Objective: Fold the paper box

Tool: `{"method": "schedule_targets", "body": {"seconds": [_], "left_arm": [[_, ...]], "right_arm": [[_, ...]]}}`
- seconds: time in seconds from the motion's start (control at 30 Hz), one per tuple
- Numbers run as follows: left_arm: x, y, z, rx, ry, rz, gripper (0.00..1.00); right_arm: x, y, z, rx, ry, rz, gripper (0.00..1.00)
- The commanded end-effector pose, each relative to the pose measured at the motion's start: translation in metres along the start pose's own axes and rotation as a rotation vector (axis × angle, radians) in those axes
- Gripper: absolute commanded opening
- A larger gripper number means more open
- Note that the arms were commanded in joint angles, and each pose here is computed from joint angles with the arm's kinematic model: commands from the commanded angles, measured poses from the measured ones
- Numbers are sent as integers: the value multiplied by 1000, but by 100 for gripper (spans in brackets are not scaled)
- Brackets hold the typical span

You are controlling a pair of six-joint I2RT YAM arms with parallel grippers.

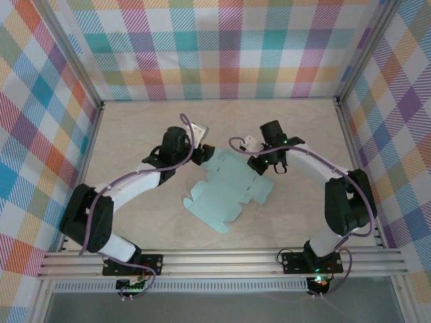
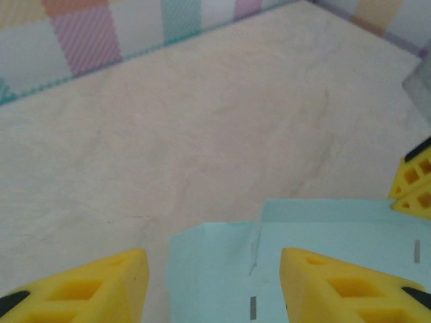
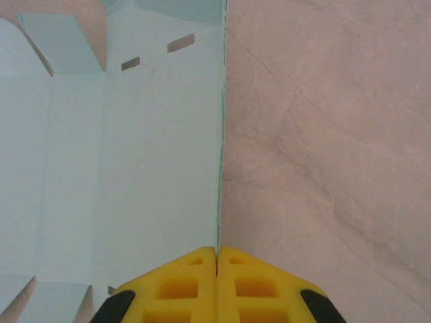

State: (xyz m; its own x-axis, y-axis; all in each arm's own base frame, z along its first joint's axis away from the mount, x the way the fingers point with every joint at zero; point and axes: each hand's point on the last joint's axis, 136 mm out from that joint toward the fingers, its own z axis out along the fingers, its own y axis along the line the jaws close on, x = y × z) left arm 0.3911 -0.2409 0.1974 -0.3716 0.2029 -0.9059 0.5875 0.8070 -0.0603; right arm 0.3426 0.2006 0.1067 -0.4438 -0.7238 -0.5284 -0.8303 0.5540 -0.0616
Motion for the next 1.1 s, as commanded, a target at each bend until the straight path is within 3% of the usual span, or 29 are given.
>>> {"method": "schedule_targets", "body": {"seconds": [0.0,0.07,0.2,0.23,0.37,0.53,0.67,0.87,1.07], "left_arm": [[-2,37,-12,-111,-47,-109,54],[1,53,-18,-170,-69,-153,54],[5,77,-28,-269,-86,-194,54],[5,80,-29,-276,-91,-198,54],[13,90,-31,-304,-77,-213,54],[23,108,-36,-374,-79,-250,54],[27,114,-34,-337,-87,-306,56],[29,120,-30,-308,-96,-365,70],[34,127,-32,-308,-96,-410,71]], "right_arm": [[-3,-5,-6,118,8,-51,0],[-5,-7,-7,200,25,-91,0],[-13,-30,-5,557,57,-281,0],[-17,-31,-5,591,53,-311,0],[-26,-19,-7,536,43,-295,0],[-45,-19,-3,670,14,-412,0],[-66,-18,-8,733,-39,-458,0],[-92,-19,-10,876,-87,-591,0],[-99,-15,-6,965,-101,-680,0]]}}
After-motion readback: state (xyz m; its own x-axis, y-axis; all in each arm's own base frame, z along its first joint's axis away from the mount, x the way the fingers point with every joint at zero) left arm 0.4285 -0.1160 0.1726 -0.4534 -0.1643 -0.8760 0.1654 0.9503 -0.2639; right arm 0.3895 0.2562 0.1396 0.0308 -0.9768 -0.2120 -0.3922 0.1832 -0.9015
